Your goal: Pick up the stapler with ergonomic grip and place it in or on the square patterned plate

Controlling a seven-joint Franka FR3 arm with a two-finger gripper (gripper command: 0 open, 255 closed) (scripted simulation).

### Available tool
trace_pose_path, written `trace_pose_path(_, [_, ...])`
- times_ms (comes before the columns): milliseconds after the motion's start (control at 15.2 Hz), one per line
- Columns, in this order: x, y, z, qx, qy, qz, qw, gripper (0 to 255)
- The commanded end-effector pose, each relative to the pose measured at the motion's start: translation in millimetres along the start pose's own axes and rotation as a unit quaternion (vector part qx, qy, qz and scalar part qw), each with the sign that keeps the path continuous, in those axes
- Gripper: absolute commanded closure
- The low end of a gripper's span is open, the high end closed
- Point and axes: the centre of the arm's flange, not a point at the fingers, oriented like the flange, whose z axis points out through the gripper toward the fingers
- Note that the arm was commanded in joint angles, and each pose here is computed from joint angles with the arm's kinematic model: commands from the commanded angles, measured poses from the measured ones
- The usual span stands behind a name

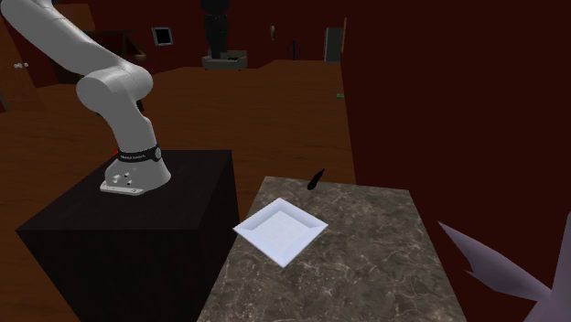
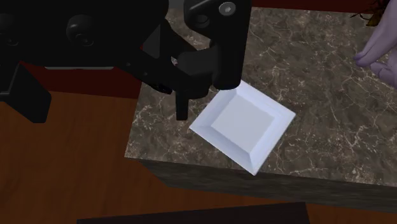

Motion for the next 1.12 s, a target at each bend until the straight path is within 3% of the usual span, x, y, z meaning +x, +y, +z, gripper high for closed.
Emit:
trace_pose_path(0, [0, 0, 0, 0.000, 0.000, 0.000, 1.0000, 0])
trace_pose_path(528, [64, 11, 83, -0.010, -0.001, -0.096, 0.9954, 0])
trace_pose_path(1056, [129, 11, 166, -0.020, -0.002, -0.191, 0.9814, 0])
